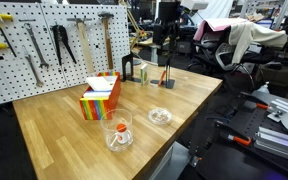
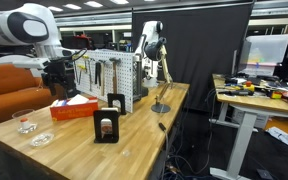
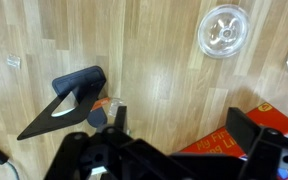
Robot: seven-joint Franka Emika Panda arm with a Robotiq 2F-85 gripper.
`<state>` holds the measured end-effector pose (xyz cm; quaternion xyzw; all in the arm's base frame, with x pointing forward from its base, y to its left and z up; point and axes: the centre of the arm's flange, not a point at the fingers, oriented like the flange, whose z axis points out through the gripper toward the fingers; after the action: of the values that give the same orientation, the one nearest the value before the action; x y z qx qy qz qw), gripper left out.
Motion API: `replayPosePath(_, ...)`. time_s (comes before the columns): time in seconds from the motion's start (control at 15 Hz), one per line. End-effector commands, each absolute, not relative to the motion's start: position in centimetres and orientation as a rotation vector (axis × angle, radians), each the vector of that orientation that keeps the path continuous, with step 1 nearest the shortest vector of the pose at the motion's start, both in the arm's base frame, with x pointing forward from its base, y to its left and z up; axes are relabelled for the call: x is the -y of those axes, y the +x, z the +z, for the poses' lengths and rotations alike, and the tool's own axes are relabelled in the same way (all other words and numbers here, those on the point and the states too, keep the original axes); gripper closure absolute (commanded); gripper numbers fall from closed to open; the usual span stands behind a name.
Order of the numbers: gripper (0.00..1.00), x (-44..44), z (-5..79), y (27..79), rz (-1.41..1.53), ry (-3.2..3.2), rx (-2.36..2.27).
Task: Pick up the green and white book from the table and place it in the box
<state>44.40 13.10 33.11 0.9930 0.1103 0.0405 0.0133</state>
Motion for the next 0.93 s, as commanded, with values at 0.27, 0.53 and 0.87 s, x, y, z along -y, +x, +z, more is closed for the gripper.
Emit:
replayPosePath(0.27,0.00,-13.2,33.1,45.0,0.132,3.096,-0.332)
replayPosePath(0.53,0.00,-13.8,32.5,46.6,0.127,3.167,-0.224)
replayPosePath(0.87,0.00,-14.4,30.8,50.9,0.146,3.212,-0.074)
